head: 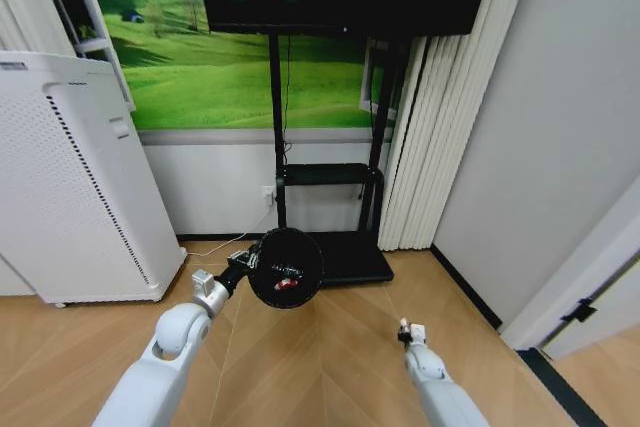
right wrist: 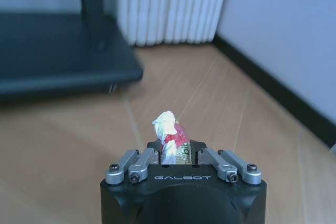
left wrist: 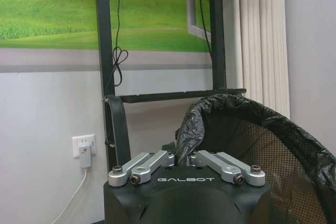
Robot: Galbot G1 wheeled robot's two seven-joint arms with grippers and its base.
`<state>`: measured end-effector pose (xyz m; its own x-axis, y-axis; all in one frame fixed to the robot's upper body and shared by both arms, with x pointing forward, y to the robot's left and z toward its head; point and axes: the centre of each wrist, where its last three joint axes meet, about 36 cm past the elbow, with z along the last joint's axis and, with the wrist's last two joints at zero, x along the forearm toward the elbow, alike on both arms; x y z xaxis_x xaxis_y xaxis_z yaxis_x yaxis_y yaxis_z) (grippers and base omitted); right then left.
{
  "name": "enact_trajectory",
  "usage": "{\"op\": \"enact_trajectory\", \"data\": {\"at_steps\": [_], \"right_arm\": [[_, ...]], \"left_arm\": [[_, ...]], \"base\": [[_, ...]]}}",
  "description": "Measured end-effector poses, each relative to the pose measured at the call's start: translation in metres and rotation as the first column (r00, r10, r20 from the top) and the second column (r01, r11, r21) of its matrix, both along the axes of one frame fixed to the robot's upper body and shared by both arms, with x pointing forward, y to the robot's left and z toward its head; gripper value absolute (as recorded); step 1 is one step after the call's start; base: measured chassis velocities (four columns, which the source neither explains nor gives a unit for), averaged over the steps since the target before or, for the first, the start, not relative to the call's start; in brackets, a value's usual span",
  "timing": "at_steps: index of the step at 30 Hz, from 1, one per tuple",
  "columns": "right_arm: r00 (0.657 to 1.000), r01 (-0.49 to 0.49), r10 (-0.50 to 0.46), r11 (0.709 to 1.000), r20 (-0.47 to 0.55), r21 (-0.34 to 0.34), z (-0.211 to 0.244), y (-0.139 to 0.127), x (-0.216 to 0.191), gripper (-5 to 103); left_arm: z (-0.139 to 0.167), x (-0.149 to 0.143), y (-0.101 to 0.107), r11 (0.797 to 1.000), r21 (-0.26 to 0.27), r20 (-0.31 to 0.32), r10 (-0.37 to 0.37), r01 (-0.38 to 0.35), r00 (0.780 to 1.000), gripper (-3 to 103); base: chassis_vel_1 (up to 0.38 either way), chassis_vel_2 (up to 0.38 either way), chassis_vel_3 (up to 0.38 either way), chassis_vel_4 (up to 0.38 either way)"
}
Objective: Pick up the trash bin and place the garbage on the floor into it.
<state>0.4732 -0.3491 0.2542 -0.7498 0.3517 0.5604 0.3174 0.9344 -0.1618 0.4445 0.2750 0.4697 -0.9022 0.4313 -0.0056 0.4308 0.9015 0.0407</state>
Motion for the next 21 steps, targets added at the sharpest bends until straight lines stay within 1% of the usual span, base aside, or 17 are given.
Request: {"op": "enact_trajectory", "data": {"at_steps": [1,2,4,6,7,8,10,11,13,14,15,16,17,18,19,20,21], "right_arm": [[0.998,0.031,-0.030,1.000,0.059,-0.006,0.024,-0.013,0.006,28],[0.995,0.046,-0.044,0.999,0.089,-0.019,0.034,-0.019,0.008,28],[0.992,0.061,-0.057,0.998,0.111,-0.029,0.040,-0.025,0.009,28],[0.981,0.092,-0.085,0.995,0.175,-0.031,0.058,-0.035,0.008,28],[0.981,0.092,-0.085,0.995,0.175,-0.031,0.058,-0.035,0.008,28],[0.970,0.091,-0.083,0.996,0.230,-0.026,0.070,-0.039,0.006,28],[0.950,0.066,-0.053,0.997,0.307,-0.033,0.087,-0.035,-0.001,28],[0.950,0.066,-0.053,0.997,0.307,-0.033,0.087,-0.035,-0.001,28],[0.910,0.018,-0.003,0.999,0.415,-0.033,0.122,-0.022,-0.007,28],[0.910,0.018,-0.003,0.999,0.415,-0.033,0.122,-0.022,-0.007,28],[0.883,-0.008,0.016,1.000,0.468,-0.019,0.142,-0.014,-0.009,28],[0.883,-0.008,0.016,1.000,0.468,-0.019,0.142,-0.014,-0.009,28],[0.833,-0.083,0.065,0.997,0.550,0.007,0.171,-0.001,-0.015,28],[0.801,-0.145,0.107,0.989,0.589,0.018,0.187,0.009,-0.021,28],[0.801,-0.145,0.107,0.989,0.589,0.018,0.187,0.009,-0.021,28],[0.766,-0.226,0.159,0.974,0.623,0.029,0.202,0.022,-0.031,28],[0.730,-0.306,0.205,0.951,0.652,0.044,0.215,0.035,-0.042,28]], "left_arm": [[-0.002,0.001,0.000,1.000,-0.004,-0.001,0.004,-0.004,1.000,7],[-0.002,0.001,0.000,1.000,-0.010,-0.001,0.006,-0.006,1.000,7],[-0.002,0.001,-0.001,1.000,-0.015,-0.001,0.007,-0.007,1.000,7],[-0.002,0.002,0.000,1.000,-0.025,-0.001,0.010,-0.010,1.000,7],[-0.002,0.002,0.000,1.000,-0.025,-0.001,0.010,-0.010,1.000,7],[-0.001,0.002,0.002,1.000,-0.027,-0.001,0.013,-0.013,1.000,7],[-0.002,0.003,0.005,0.999,-0.038,-0.007,0.021,-0.021,1.000,7],[-0.002,0.003,0.005,0.999,-0.038,-0.007,0.021,-0.021,1.000,7],[-0.005,0.005,0.007,0.998,-0.059,-0.017,0.036,-0.037,0.999,7],[-0.005,0.005,0.007,0.998,-0.059,-0.017,0.036,-0.037,0.999,7],[-0.007,0.006,0.008,0.997,-0.065,-0.022,0.043,-0.044,0.999,7],[-0.007,0.006,0.008,0.997,-0.065,-0.022,0.043,-0.044,0.999,7],[-0.011,0.008,0.012,0.996,-0.071,-0.034,0.058,-0.060,0.998,7],[-0.014,0.009,0.015,0.995,-0.075,-0.042,0.067,-0.071,0.997,7],[-0.014,0.009,0.015,0.995,-0.075,-0.042,0.067,-0.071,0.997,7],[-0.018,0.010,0.019,0.993,-0.081,-0.054,0.081,-0.085,0.995,7],[-0.022,0.012,0.022,0.991,-0.095,-0.067,0.086,-0.092,0.994,7]], "base": [[0.000,0.000,0.000,0.000],[0.000,0.000,0.000,0.000],[0.000,0.000,0.000,0.000],[0.000,0.000,0.000,0.000],[0.000,0.000,0.000,0.000],[0.000,0.000,0.000,0.000],[0.000,0.000,0.000,0.000],[0.000,0.000,0.000,0.000],[0.000,0.000,0.000,0.000],[0.000,0.000,0.000,0.000],[0.000,0.000,0.000,0.000],[0.000,0.000,0.000,0.000],[0.000,0.000,0.000,0.000],[0.000,0.000,0.000,0.000],[0.000,0.000,0.000,0.000],[0.000,0.000,0.000,0.000],[0.000,0.000,0.000,0.000]]}}
